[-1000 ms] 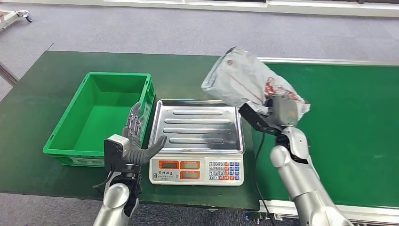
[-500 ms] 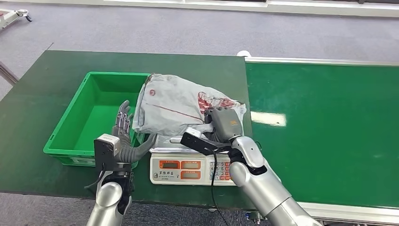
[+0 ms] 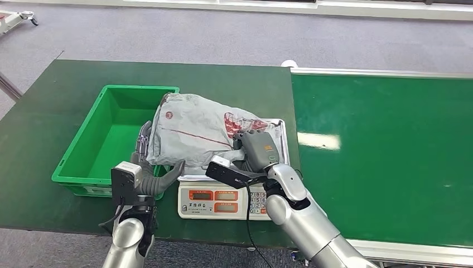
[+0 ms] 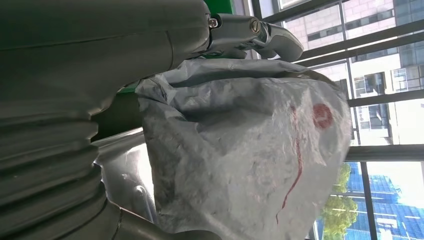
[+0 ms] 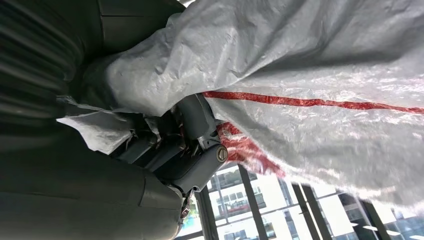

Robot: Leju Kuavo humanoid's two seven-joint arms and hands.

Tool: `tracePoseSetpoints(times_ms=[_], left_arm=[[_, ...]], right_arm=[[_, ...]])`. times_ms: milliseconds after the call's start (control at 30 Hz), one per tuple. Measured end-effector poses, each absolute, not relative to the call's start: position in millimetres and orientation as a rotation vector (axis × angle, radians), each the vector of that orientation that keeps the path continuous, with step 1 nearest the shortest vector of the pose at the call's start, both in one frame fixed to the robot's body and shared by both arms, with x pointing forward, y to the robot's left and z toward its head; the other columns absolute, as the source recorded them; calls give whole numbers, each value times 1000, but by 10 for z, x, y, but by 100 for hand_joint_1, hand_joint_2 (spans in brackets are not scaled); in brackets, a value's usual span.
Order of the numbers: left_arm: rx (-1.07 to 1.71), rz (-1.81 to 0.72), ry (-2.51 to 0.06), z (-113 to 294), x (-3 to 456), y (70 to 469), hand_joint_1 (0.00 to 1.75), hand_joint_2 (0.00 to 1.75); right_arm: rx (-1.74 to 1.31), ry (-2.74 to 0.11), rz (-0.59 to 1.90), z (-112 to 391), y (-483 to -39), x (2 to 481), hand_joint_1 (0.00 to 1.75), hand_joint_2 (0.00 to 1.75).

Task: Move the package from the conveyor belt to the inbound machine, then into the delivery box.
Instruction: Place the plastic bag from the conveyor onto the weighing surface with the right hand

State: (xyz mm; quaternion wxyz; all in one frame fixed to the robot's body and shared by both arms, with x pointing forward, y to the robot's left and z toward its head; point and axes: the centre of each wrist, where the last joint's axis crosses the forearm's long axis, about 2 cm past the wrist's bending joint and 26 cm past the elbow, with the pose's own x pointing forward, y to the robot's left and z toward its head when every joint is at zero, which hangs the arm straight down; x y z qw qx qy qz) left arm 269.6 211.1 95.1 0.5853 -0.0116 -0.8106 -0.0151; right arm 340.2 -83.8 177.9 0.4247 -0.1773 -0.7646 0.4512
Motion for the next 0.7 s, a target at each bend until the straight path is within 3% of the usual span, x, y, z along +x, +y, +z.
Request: tracePoseSetpoints(times_ms=[700], left_arm=[[-6,-48,-1895,953,2664,2136,0,175]], right_arm=[[-408,-1893,1093,1774,-861,3454,0,175]])
